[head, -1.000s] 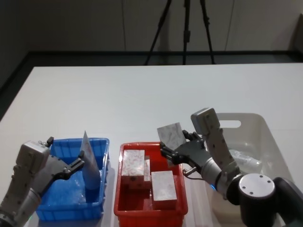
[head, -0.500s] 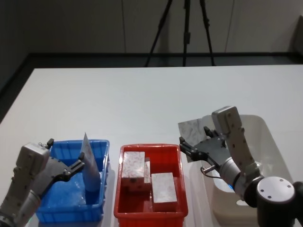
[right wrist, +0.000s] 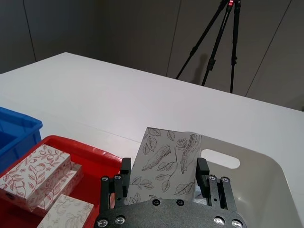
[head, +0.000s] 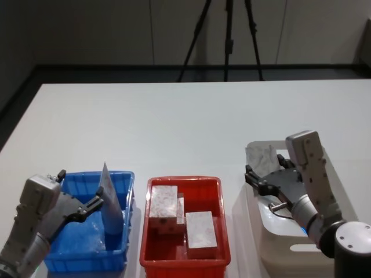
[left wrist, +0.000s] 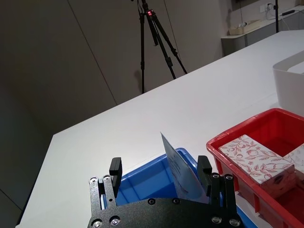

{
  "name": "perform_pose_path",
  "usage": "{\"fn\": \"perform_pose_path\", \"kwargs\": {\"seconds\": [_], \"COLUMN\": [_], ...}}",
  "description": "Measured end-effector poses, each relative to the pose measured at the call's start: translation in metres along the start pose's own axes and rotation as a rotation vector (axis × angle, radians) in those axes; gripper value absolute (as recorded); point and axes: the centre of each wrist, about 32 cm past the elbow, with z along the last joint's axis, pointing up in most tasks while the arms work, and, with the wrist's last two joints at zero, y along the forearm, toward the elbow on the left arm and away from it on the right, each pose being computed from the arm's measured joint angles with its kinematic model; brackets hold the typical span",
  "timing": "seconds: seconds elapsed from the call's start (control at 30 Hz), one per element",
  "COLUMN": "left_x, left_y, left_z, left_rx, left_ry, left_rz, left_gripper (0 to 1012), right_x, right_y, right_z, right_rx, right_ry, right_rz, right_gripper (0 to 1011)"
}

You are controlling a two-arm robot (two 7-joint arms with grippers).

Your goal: Bimanual collaborative sorting of washing and personal care products

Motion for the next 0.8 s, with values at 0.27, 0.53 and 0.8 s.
{"fn": "perform_pose_path", "kwargs": {"seconds": [0.27,0.53,0.8], "left_x": [0.0,0.0,0.0], "left_y": [0.0,0.0,0.0], "left_z": [0.0,0.0,0.0], "left_rx": [0.0,0.0,0.0], "left_ry": [0.0,0.0,0.0], "left_rz": [0.0,0.0,0.0], "left_gripper": [1001,1001,1001], "right_x": [0.011,0.019,0.026], "right_y": [-0.008,-0.009,0.002], "right_z": [-0.003,-0.007,-0.011], "right_rx": [-0.011,-0.023,-0.037], "right_ry": [0.0,0.012,0.034], "right_rz": [-0.067,-0.101,-0.12], "right_gripper": [836,837,837]}}
